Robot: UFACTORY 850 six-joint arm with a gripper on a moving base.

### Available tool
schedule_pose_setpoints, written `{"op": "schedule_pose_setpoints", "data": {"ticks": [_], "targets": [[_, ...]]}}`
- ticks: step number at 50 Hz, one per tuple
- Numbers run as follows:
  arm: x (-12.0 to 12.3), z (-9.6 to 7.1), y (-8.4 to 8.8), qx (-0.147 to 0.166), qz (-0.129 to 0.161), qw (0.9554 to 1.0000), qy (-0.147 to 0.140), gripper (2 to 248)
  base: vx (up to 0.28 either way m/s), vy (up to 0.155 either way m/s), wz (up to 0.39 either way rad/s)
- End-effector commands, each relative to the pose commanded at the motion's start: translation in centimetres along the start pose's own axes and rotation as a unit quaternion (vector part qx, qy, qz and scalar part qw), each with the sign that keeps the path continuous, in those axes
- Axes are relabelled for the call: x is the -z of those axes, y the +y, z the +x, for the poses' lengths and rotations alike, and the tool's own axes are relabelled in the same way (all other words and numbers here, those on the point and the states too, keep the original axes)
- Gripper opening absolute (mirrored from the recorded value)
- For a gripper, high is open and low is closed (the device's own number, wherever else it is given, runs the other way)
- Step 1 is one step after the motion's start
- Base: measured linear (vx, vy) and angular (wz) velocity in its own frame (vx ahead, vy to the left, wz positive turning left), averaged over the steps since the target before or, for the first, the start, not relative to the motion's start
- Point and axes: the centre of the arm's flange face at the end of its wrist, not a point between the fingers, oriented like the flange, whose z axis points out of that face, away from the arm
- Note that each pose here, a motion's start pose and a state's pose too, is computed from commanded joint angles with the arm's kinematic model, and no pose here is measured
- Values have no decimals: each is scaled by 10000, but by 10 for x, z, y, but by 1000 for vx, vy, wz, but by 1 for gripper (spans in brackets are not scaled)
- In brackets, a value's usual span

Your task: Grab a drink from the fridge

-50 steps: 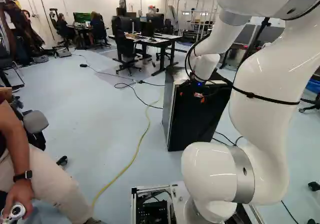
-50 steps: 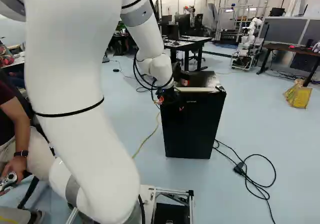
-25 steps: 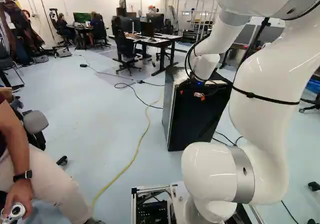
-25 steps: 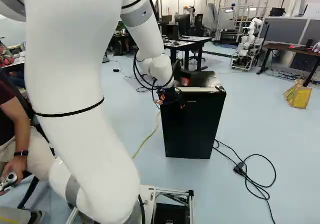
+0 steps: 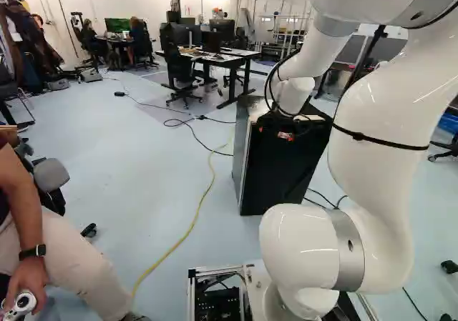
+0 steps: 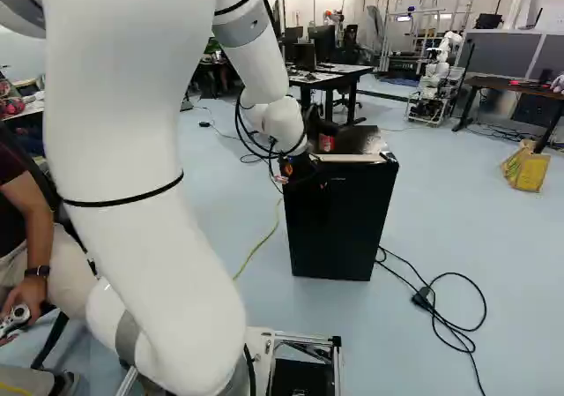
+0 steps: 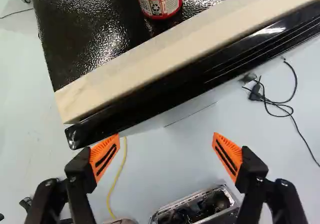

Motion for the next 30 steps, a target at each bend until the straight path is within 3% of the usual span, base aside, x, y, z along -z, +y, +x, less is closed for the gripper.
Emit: {"op": "schedule_pose_setpoints", "data": {"ticks": [14,30], "targets": [[2,-2,1,-4,-3,10000,7,247,0,0,0],[16,-26,8,-25,-25,10000,-37,247,0,0,0]]}}
